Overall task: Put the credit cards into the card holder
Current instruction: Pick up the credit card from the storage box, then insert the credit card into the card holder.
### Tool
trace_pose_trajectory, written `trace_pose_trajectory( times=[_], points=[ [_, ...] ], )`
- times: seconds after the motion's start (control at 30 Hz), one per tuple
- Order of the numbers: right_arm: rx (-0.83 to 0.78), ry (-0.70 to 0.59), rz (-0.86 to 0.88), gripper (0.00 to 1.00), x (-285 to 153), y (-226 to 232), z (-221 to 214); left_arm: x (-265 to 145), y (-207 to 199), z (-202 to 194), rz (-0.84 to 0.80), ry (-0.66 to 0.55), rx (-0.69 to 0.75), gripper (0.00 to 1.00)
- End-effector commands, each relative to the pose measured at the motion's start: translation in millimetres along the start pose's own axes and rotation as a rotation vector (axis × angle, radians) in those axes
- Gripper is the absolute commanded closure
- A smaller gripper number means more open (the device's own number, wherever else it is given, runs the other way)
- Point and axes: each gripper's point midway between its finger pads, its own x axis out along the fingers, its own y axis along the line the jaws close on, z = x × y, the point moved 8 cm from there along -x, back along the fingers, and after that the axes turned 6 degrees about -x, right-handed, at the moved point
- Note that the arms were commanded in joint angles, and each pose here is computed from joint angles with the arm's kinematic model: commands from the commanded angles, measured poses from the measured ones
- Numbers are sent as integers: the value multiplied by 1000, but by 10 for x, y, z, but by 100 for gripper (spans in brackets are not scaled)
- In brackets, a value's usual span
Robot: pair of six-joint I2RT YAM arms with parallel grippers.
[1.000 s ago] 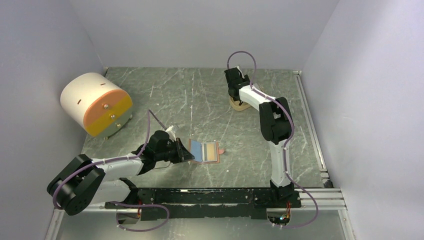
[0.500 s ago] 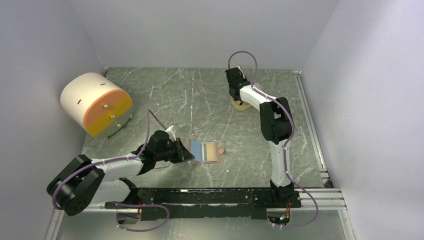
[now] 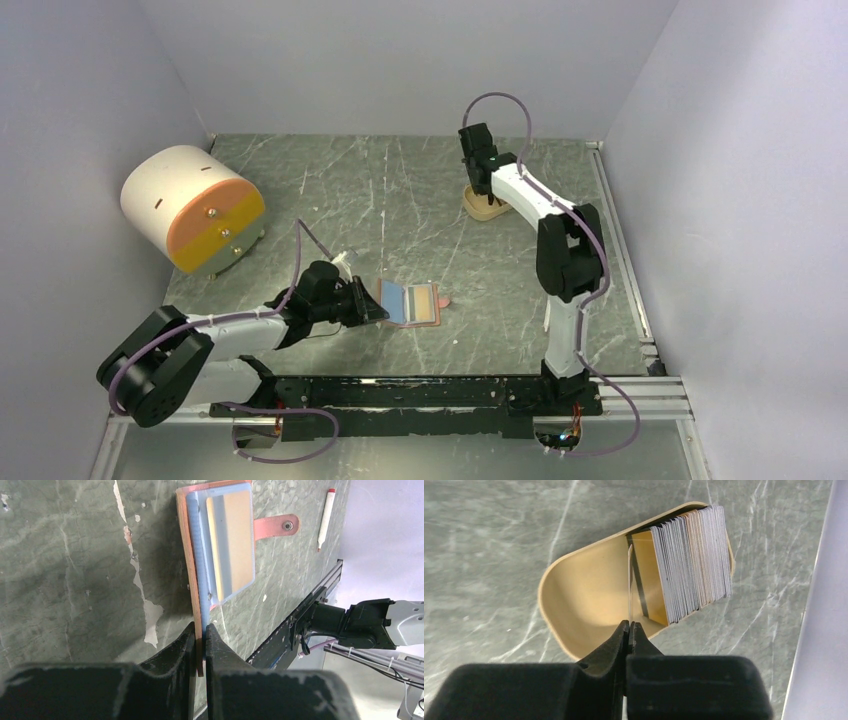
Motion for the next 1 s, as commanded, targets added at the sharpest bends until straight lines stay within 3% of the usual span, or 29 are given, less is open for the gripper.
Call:
trace_pose_trajectory(
  times=[0.0,0.27,0.53,0.6,0.77,0.97],
  points=[
    [70,-2,149,100,-300,14,-20,14,-118,51,-56,-2,13,87],
    [245,-152,492,100,-1043,105,5,31,-148,73,-53,-6,-8,84],
    [412,-270,860,100,-1647,452,-370,46,-161,54,-84,9,-25,70],
    [458,-279,924,100,-1754,503,-490,46,-151,52,-78,7,-31,73],
    [566,-258,1068,100,-1866,689,-893,52,-135,71,-50,-12,-50,91],
    [658,-263,1155,100,-1952,925,-1141,72,-23,77,37,-49,-105,91]
  ],
)
